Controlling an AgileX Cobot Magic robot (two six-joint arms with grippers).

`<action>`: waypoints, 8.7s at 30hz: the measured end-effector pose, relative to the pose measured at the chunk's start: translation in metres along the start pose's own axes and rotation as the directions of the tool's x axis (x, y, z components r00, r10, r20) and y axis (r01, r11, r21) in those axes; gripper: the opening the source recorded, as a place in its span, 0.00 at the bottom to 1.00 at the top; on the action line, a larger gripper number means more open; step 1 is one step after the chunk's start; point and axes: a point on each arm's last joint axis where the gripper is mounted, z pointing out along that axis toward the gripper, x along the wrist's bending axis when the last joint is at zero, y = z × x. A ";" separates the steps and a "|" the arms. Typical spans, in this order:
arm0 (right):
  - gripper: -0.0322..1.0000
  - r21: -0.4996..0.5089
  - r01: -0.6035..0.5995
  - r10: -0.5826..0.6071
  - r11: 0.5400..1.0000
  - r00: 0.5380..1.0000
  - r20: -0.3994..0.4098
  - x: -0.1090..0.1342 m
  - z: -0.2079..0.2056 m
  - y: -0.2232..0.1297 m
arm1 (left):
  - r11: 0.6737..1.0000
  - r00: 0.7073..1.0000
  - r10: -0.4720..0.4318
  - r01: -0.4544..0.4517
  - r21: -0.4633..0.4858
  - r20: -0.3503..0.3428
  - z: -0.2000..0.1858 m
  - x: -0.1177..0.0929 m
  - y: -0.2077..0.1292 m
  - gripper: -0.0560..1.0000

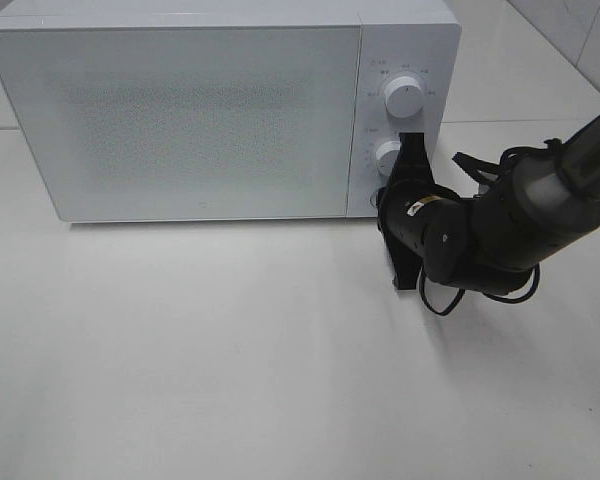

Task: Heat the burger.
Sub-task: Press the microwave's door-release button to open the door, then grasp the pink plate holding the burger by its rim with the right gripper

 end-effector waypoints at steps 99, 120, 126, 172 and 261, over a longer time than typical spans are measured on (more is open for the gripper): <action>0.03 0.087 0.037 -0.037 0.996 0.999 -0.002 0.026 -0.015 -0.019 | 1.000 1.000 -0.001 0.001 0.000 0.001 0.000 0.000 0.000 0.99; 0.03 0.381 0.689 -0.746 0.616 0.666 0.004 0.044 -0.074 -0.025 | 1.000 1.000 -0.001 0.001 0.000 0.001 0.000 0.000 0.000 0.99; 0.04 0.484 0.819 -0.903 0.308 0.411 -0.121 0.046 -0.092 -0.027 | 1.000 1.000 -0.001 0.001 0.000 0.001 0.000 0.000 0.000 0.99; 0.13 -0.090 -0.084 0.118 -0.992 -0.860 -0.497 0.078 -0.160 0.013 | 1.000 1.000 -0.001 0.001 0.000 0.001 0.000 0.000 0.000 0.99; 0.78 -0.274 -0.135 0.216 -0.952 -0.932 -0.292 0.095 0.036 -0.154 | 1.000 1.000 -0.001 0.001 0.000 0.001 0.000 0.000 0.000 0.99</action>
